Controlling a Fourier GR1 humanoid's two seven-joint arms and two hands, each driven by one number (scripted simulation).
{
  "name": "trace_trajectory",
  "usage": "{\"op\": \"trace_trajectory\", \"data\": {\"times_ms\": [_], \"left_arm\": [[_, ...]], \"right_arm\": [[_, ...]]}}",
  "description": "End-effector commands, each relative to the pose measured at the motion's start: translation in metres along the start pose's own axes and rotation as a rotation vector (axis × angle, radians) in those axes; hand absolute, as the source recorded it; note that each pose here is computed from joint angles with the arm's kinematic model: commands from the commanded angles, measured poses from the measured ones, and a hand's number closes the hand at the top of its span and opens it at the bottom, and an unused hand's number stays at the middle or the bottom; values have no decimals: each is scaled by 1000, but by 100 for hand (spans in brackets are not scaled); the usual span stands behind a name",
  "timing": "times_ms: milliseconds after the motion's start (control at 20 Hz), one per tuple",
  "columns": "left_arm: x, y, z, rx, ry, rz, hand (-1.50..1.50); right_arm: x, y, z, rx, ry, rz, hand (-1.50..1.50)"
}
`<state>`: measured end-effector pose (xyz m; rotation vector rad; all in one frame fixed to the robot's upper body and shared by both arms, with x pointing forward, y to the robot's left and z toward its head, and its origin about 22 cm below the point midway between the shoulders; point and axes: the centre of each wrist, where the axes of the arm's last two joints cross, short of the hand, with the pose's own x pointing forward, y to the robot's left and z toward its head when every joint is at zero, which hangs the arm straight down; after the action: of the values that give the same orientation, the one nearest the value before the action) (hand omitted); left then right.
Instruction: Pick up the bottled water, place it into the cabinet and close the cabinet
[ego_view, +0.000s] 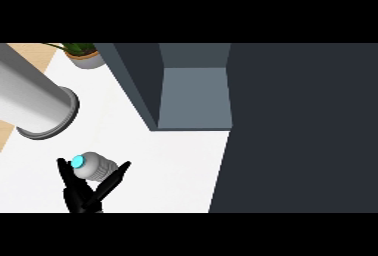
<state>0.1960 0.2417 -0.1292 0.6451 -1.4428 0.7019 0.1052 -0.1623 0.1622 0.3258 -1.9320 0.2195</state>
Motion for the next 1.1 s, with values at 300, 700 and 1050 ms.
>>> {"op": "trace_trajectory", "data": {"times_ms": [300, 700, 1050], "left_arm": [[-21, -6, 18, -32, -31, 105, -150], [-15, -13, 9, -39, -43, 198, 150], [-25, -8, -6, -53, -65, 273, 150]], "right_arm": [[12, 2, 5, -19, -43, 42, -150], [27, -6, 12, -22, -46, 55, -150], [28, -1, 12, -16, -49, 38, -150]]}}
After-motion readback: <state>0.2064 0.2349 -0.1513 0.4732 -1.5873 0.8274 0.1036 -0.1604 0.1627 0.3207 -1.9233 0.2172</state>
